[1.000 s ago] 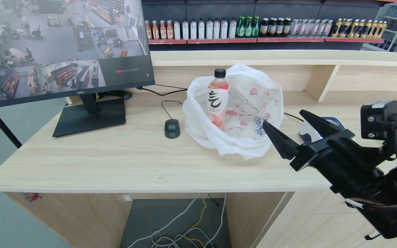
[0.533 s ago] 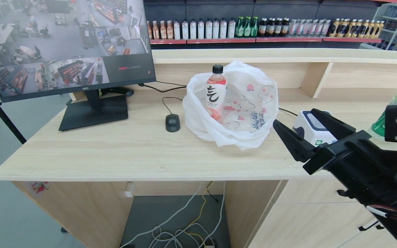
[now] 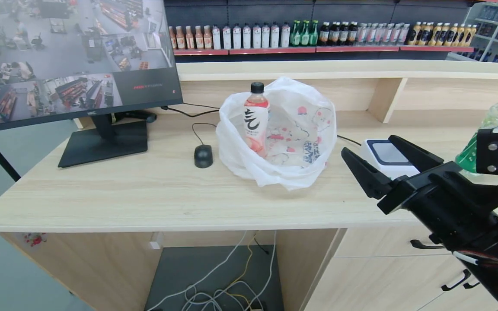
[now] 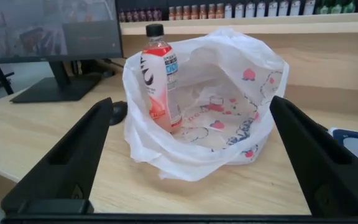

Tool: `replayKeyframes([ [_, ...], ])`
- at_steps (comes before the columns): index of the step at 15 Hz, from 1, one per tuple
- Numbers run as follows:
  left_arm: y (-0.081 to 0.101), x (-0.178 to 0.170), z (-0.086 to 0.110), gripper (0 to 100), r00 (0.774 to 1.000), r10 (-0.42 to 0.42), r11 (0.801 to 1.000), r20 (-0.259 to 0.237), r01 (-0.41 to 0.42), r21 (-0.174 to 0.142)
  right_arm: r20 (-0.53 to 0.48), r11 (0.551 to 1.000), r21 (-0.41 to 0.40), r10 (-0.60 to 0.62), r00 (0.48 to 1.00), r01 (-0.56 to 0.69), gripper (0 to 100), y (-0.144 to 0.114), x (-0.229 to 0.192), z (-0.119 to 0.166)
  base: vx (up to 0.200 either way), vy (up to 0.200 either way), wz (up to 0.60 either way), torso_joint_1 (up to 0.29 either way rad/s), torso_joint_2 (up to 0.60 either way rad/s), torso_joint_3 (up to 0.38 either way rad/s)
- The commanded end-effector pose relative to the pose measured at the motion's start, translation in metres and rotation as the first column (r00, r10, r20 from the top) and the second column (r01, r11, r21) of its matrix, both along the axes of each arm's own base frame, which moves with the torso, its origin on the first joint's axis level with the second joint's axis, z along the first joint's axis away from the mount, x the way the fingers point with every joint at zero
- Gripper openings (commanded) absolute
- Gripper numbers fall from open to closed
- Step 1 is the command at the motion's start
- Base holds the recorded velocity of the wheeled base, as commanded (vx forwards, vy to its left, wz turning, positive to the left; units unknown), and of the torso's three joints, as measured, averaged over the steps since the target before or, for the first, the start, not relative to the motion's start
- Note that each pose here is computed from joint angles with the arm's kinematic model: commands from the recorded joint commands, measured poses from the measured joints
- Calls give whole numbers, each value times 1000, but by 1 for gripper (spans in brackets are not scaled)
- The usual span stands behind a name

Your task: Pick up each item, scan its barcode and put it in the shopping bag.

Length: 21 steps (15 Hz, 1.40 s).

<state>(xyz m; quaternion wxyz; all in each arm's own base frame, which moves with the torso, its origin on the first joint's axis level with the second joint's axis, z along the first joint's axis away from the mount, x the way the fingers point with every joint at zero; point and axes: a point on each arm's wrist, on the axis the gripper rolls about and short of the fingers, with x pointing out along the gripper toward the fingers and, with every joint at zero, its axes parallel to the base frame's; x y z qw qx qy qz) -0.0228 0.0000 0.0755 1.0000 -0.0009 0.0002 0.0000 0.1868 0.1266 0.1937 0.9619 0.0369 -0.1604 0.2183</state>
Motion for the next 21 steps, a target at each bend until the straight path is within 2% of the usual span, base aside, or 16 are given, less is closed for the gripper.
replayKeyframes([
  [1,0,0,0,100,1000,0,1000,0,0,-1,-9,1000,-7,3,1000,-3,100,2,2,-3,0,-200,0,7,2,12],
  [5,0,0,0,100,1000,0,1000,0,0,-1,-6,999,-21,-29,1000,29,100,-3,5,-4,0,-200,0,0,0,6],
  [21,0,0,0,100,1000,0,1000,0,0,-3,-40,999,-37,-30,999,29,100,-2,8,-12,0,-200,0,2,1,1],
])
